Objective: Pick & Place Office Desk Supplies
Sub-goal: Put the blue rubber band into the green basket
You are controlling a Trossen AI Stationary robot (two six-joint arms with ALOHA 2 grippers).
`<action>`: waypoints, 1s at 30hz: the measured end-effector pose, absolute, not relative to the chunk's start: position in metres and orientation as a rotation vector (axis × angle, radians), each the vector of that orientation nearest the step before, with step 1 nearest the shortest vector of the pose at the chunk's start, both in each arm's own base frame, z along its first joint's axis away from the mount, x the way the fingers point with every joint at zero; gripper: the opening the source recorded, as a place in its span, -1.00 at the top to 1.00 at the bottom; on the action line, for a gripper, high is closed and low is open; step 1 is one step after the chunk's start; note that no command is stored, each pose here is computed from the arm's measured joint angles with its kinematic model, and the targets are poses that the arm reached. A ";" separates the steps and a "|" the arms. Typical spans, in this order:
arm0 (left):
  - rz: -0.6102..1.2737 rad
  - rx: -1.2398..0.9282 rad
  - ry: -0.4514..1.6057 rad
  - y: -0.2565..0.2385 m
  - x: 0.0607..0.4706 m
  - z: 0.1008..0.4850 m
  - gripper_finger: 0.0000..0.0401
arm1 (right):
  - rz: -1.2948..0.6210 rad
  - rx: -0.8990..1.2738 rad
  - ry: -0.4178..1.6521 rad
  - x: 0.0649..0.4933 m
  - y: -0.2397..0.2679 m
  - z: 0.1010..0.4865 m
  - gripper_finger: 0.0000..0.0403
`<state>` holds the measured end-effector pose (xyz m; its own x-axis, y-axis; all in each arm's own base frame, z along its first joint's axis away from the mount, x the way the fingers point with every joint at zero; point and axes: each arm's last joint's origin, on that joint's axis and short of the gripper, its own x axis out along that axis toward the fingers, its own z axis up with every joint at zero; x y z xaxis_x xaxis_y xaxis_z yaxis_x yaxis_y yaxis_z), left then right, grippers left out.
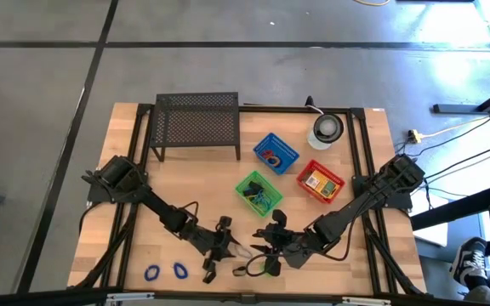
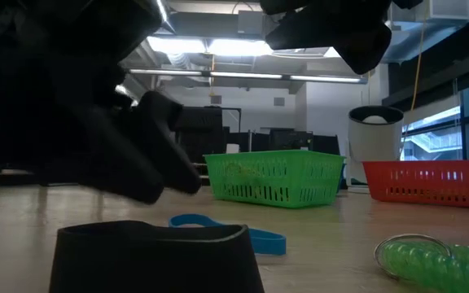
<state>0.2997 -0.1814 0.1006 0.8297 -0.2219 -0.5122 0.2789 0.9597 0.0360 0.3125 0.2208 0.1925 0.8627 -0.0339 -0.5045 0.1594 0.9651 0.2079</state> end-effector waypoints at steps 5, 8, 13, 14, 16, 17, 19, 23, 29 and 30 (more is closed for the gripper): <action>-0.277 0.205 0.546 -0.180 0.299 0.098 -0.13 | -0.101 0.241 0.522 0.313 0.221 0.193 0.24; -0.272 0.222 0.544 -0.176 0.301 0.098 -0.19 | -0.102 0.241 0.522 0.313 0.220 0.193 0.24; -0.242 0.154 0.580 -0.166 0.305 0.096 -0.20 | -0.106 0.240 0.519 0.313 0.220 0.193 0.24; -0.244 0.141 0.590 -0.165 0.306 0.096 -0.21 | -0.106 0.240 0.519 0.313 0.220 0.193 0.24; -0.258 0.132 0.601 -0.163 0.306 0.095 -0.21 | -0.106 0.239 0.519 0.313 0.220 0.193 0.24; -0.267 0.131 0.604 -0.163 0.306 0.095 -0.21 | -0.106 0.239 0.519 0.313 0.220 0.193 0.24; -0.279 0.129 0.610 -0.163 0.306 0.093 -0.21 | -0.105 0.236 0.519 0.313 0.220 0.193 0.24; -0.282 0.143 0.611 -0.164 0.307 0.086 -0.21 | -0.105 0.223 0.519 0.313 0.220 0.193 0.24; -0.278 0.129 0.618 -0.163 0.316 0.088 -0.16 | -0.105 0.223 0.520 0.313 0.220 0.192 0.24; -0.279 0.128 0.618 -0.163 0.316 0.088 -0.14 | -0.105 0.223 0.520 0.313 0.220 0.192 0.24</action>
